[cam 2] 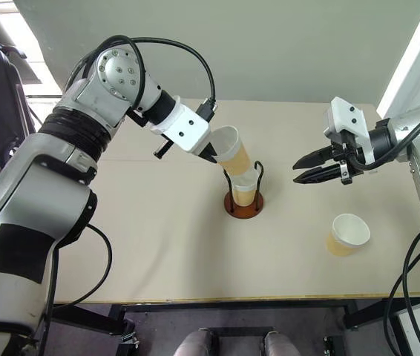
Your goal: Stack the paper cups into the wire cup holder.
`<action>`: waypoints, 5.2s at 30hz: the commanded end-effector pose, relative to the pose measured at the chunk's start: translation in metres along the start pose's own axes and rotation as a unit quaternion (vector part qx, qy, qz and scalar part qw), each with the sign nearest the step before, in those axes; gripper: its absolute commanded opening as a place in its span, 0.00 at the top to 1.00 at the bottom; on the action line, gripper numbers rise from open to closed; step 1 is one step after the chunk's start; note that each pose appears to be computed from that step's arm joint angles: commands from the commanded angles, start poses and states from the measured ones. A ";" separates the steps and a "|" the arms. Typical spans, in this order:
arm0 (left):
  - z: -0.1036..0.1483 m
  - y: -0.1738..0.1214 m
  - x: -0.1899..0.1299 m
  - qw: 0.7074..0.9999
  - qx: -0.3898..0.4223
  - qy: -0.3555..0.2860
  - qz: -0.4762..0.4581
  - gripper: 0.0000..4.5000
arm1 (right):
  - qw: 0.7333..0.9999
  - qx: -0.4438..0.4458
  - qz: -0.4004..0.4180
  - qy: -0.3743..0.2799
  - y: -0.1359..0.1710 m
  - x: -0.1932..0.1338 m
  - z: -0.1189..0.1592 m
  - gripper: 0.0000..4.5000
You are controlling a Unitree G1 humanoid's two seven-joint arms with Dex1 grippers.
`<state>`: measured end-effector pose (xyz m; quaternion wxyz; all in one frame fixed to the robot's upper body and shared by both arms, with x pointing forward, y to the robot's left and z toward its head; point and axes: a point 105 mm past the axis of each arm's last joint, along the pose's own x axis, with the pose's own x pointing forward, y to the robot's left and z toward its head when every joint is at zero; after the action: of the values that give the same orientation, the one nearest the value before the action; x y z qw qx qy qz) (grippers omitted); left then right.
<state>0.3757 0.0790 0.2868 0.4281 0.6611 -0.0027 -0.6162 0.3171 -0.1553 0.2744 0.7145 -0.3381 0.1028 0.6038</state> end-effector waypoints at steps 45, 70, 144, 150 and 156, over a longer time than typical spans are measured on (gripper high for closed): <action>0.040 -0.043 -0.049 0.914 -0.299 -0.273 0.002 0.01 | 0.984 0.103 0.029 0.145 0.069 -0.055 -0.049 0.72; -0.002 -0.049 -0.042 0.966 -0.219 -0.135 0.038 0.01 | 0.967 0.021 0.059 0.246 0.070 -0.040 -0.097 0.72; -0.048 -0.093 -0.046 0.901 -0.364 -0.198 0.131 0.00 | 0.907 -0.333 0.009 0.259 -0.050 0.041 0.042 0.99; -0.046 -0.092 -0.039 0.900 -0.364 -0.206 0.124 0.00 | 0.906 -0.359 0.017 0.223 -0.043 0.058 0.070 0.99; -0.046 -0.090 -0.037 0.900 -0.367 -0.205 0.121 0.00 | 0.908 -0.364 0.026 0.206 -0.037 0.066 0.079 0.99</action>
<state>0.3607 0.1837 0.2512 0.7117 0.3022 0.0659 -0.6307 0.3561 -0.0642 0.2927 0.4946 -0.6779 0.0602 0.5405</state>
